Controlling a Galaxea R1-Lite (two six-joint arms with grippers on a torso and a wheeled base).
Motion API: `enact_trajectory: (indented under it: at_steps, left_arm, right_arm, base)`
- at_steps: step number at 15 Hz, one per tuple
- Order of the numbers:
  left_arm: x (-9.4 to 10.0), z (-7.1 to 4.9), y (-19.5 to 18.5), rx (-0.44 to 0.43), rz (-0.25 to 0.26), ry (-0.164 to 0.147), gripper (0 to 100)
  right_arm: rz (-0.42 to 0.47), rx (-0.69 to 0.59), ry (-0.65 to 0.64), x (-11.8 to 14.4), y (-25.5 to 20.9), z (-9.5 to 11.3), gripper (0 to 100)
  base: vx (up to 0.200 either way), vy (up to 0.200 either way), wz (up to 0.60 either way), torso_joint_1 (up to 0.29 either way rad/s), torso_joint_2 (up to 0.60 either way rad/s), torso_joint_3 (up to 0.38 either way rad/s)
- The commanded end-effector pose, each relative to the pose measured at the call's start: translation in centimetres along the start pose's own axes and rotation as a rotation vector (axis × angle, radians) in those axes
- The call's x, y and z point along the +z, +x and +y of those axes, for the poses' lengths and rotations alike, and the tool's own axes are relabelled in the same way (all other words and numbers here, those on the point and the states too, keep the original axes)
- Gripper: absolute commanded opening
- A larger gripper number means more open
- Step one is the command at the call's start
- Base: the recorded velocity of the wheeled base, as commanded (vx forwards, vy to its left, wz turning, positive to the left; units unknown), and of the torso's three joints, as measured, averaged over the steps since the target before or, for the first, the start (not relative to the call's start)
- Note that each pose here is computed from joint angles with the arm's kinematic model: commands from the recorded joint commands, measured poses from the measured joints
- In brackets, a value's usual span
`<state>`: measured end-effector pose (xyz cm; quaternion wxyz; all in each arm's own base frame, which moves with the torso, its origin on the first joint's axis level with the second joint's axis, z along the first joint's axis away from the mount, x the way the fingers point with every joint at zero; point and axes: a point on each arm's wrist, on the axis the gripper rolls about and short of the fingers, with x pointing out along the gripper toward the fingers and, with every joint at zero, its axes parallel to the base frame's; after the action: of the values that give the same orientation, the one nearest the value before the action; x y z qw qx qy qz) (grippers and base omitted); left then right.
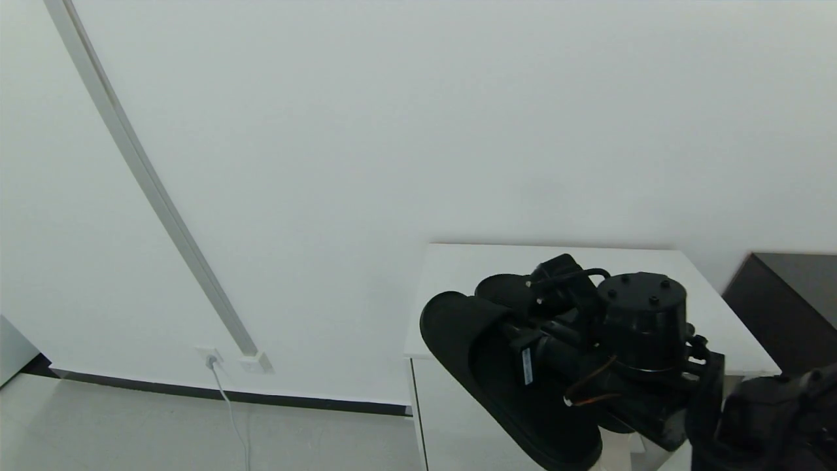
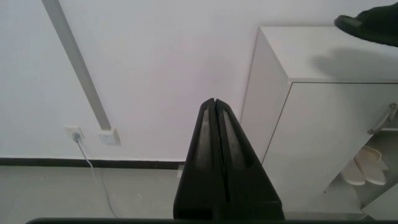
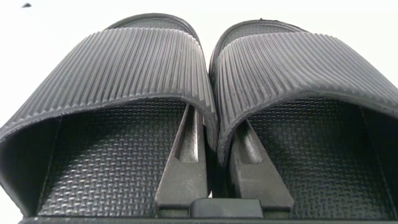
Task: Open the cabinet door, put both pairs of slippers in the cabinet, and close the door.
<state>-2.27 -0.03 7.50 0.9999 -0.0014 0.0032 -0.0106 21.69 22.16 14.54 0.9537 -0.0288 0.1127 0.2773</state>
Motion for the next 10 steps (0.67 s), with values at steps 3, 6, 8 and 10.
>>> enact_trajectory:
  at_steps: [3, 6, 8, 10]
  left_arm:
    - [0.0, 0.0, 0.01, -0.002, 0.001, 0.0, 0]
    - [0.0, -0.01, 0.01, -0.003, 0.001, 0.0, 0]
    - [0.0, -0.01, 0.01, -0.003, 0.001, 0.0, 0]
    - [0.0, -0.01, 0.01, -0.003, 0.001, 0.0, 0]
  right_arm:
    - [-0.046, 0.039, 0.005, 1.1, -2.6, 0.44, 0]
    - [-0.042, 0.046, 0.002, 0.96, -2.66, 0.68, 0]
    - [-0.034, 0.047, -0.002, 0.72, -2.77, 0.64, 0]
    - [-0.032, 0.041, -0.006, 0.64, -2.83, 0.6, 0]
  base:
    - [-0.067, 0.0, 0.0, 0.001, 0.0, 0.001]
    - [-0.2, 0.0, 0.0, 0.01, 0.01, 0.001]
    - [0.0, 0.0, 0.0, 0.0, 0.0, 0.0]
    - [0.0, 0.0, 0.0, 0.0, 0.0, 0.0]
